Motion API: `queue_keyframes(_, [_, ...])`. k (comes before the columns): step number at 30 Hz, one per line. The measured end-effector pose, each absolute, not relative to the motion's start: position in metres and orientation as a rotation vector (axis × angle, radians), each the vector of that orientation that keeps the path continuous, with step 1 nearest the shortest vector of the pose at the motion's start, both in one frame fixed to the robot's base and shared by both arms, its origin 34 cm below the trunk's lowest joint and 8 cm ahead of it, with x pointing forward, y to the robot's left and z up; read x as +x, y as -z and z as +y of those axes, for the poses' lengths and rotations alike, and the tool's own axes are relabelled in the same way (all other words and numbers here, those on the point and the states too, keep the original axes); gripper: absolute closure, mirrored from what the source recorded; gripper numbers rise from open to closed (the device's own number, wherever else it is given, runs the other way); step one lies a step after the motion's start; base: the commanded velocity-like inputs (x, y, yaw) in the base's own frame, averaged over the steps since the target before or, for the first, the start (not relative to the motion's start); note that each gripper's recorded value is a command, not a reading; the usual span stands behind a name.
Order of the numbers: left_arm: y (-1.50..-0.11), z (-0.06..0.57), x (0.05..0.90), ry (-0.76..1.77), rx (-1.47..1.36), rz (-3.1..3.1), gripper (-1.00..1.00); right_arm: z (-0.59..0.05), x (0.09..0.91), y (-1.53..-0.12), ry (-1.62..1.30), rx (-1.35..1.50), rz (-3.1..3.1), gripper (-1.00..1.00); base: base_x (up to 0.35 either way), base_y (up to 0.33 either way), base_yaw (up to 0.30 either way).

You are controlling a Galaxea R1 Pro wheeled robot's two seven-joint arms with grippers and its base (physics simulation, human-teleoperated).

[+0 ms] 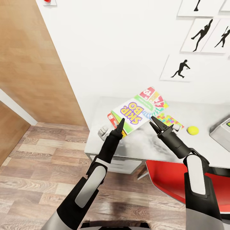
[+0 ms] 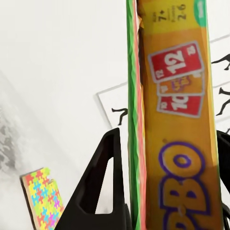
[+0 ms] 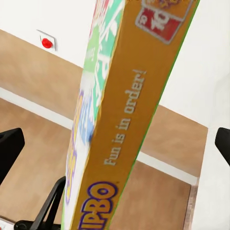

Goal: Put all the toys in the child's room - the three board games (two on the bed and one on the table), the two jigsaw puzzles on the table, and the tennis ball on the table - inside the toy box on the table in the child's room.

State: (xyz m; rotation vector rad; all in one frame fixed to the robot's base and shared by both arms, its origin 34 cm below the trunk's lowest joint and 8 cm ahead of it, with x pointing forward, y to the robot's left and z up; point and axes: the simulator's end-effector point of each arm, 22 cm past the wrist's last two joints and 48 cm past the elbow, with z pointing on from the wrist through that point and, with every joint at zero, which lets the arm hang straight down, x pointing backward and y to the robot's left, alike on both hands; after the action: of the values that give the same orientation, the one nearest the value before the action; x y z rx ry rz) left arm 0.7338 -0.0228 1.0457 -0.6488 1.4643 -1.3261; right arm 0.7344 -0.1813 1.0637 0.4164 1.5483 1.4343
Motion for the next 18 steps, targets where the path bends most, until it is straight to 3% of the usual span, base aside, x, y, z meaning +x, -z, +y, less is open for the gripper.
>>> queue_keyframes(18, [-1.041, -0.028, 0.732, 1.329, -0.650, 1.480, 1.00, -0.179, 0.749, -1.068, -1.402, 0.417, 1.568, -1.00, 0.000, 0.000, 0.000])
